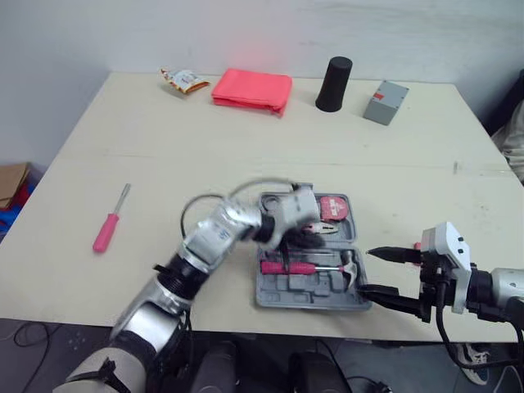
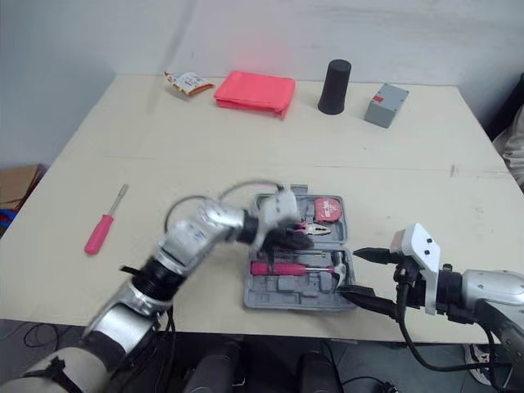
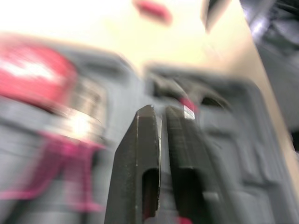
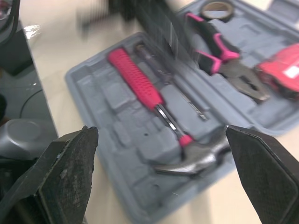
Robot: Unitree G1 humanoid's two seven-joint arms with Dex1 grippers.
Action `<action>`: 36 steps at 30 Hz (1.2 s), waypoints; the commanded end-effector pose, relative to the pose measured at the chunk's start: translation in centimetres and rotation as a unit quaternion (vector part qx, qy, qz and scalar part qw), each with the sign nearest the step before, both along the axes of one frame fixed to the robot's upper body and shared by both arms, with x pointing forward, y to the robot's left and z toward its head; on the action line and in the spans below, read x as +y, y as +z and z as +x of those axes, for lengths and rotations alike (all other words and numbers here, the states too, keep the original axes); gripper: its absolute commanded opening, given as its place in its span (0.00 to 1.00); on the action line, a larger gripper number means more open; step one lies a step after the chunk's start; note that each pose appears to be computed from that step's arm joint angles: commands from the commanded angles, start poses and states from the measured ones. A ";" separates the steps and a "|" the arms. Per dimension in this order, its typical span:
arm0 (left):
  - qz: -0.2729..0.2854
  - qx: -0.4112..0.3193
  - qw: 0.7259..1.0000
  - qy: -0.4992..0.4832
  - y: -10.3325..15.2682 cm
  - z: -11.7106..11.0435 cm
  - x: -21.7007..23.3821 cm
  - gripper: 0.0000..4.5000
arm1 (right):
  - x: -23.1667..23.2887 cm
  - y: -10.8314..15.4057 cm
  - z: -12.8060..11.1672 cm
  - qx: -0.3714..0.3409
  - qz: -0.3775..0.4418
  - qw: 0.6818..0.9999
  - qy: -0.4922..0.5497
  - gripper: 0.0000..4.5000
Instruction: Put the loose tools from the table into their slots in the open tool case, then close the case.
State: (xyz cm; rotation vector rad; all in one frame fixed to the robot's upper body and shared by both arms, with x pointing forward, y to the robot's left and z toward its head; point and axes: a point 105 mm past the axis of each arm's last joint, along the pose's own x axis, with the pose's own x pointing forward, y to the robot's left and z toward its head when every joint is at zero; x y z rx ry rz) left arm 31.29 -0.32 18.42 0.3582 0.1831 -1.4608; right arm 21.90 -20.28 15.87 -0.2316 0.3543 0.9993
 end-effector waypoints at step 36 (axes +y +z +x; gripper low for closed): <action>0.020 0.016 0.855 0.518 -3.4 -12.1 32.2 0.99 | -8.8 3.8 2.8 -0.045 0.030 0.994 -0.094 1.00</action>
